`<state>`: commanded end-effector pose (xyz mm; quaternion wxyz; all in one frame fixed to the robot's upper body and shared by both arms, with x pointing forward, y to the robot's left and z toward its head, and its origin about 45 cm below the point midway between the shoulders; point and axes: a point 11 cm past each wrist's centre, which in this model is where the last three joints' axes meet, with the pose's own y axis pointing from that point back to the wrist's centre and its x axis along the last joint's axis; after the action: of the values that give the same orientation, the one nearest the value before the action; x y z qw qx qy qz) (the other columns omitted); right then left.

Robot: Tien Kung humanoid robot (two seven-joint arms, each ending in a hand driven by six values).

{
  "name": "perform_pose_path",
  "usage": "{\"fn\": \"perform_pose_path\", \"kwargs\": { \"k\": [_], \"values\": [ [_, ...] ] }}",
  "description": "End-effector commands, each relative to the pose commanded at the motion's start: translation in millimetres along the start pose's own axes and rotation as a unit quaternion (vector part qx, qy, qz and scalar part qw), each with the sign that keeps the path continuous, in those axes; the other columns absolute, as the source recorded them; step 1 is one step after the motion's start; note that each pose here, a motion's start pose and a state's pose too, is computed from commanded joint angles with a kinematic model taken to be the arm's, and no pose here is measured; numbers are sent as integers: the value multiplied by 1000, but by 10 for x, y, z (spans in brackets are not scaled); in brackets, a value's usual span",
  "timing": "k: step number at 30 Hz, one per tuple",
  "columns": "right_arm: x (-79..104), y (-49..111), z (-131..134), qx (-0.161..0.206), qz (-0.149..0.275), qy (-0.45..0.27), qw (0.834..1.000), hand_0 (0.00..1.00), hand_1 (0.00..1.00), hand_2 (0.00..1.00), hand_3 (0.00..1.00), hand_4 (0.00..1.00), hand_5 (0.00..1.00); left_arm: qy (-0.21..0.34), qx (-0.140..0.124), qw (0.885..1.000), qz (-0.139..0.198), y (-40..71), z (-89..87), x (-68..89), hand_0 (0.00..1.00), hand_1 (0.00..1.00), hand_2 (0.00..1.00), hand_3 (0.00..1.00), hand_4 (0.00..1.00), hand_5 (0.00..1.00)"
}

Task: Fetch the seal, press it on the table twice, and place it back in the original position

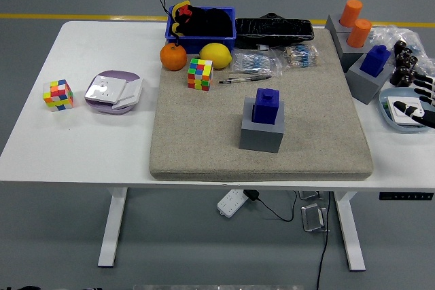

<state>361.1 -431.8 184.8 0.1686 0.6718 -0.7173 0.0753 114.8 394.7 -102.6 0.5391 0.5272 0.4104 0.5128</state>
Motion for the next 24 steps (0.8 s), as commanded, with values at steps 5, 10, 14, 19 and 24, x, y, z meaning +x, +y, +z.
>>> {"fn": "perform_pose_path", "kwargs": {
  "k": [5, 10, 14, 19, 24],
  "values": [
    [-6, -5, -2, -1, -1, 1, 1000, 894, 842, 842, 819, 998, 211, -2, -1, 1000, 0, 2, 19, 0, 820, 817, 790, 835, 816, 429],
    [-18, -6, 4, -2, -3, 1, 1000, 893, 838, 840, 818, 998, 210, -3, -1, 1000, 0, 2, 14, 1, 820, 817, 790, 834, 816, 430],
    [-29, -4, 8, -3, -4, 1, 1000, 893, 838, 840, 818, 998, 210, -3, 1, 1000, 1, 2, 0, 9, 820, 817, 790, 834, 816, 430],
    [-34, -3, -1, -2, -4, 1, 1000, 893, 834, 838, 817, 998, 209, -4, 1, 1000, 0, 1, -9, 6, 820, 817, 790, 836, 816, 430],
    [-32, -3, -2, -2, -4, 1, 1000, 892, 832, 836, 817, 998, 206, -3, -1, 1000, -1, 0, 11, -5, 820, 817, 790, 836, 816, 430]
  ]
}}
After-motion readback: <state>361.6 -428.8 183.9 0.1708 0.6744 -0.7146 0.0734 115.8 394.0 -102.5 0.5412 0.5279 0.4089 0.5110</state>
